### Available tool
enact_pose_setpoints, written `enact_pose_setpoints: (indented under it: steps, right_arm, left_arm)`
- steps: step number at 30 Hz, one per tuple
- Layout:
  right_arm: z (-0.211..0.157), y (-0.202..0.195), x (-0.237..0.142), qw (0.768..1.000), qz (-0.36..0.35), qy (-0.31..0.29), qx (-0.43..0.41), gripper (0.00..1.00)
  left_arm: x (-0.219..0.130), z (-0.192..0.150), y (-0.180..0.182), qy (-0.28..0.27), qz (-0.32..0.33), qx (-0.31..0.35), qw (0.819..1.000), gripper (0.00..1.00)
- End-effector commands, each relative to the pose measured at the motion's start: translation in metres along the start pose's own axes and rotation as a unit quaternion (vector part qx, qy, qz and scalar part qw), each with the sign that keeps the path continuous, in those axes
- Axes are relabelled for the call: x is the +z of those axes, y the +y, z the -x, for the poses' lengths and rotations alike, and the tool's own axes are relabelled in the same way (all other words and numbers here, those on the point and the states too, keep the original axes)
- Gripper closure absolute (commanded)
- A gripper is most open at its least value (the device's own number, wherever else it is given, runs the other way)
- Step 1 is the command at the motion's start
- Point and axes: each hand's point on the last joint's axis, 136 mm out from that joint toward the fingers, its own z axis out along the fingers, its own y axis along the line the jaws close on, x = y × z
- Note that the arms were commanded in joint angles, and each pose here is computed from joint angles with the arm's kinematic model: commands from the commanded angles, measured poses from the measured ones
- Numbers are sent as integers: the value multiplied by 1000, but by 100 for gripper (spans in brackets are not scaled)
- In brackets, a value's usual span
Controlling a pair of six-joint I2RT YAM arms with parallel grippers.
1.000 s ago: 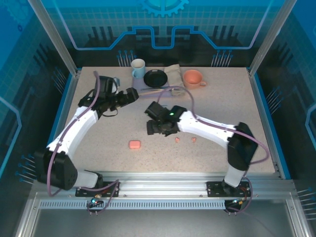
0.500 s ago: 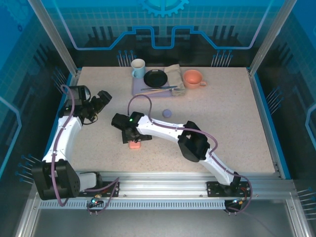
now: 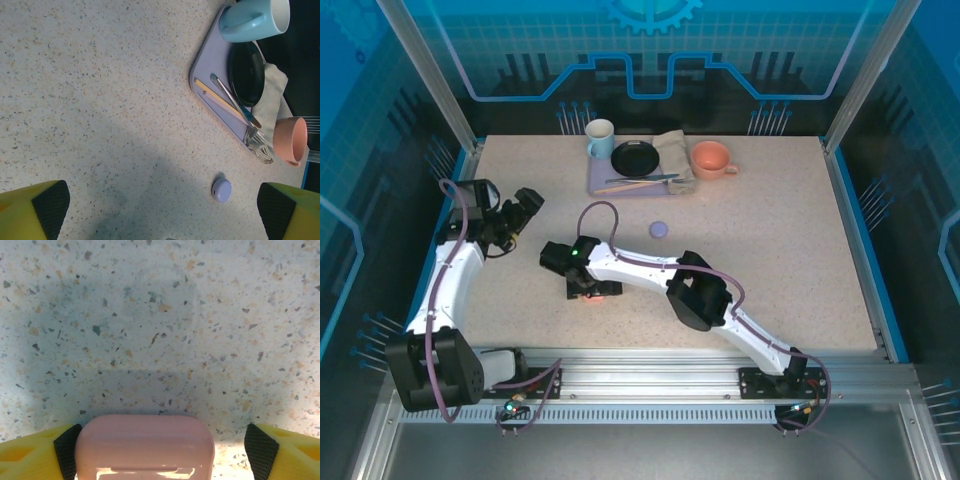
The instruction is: Insert the wireless bluetooth earbuds into the charging case
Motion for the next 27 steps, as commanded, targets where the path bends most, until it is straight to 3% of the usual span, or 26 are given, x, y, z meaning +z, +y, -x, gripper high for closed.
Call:
enact_pose_setpoints:
  steps: [1,11,17,21,27]
  right_arm:
    - [-14,3,3,1000,-7,12,6,16]
    - [-16,7,10,1000,1,21,15,26]
    - [-11,5,11,1000,4,20,20,41]
    - [-3,-2,-1,1000,11,4,24,51]
    - [20,-20,-33,997,39,-32,53,55]
  left_arm:
    - [-5,-1,-3,-2,-18,-3,1000,1]
    - [0,-4,-1,5,-20,-6,1000,1]
    - [-3,-5,-2,-9,-39,-4,999,1]
    - [1,-10,-2,-2,-50,-16,999,1]
    - [0,-17,-16,6,-106,0,994,1]
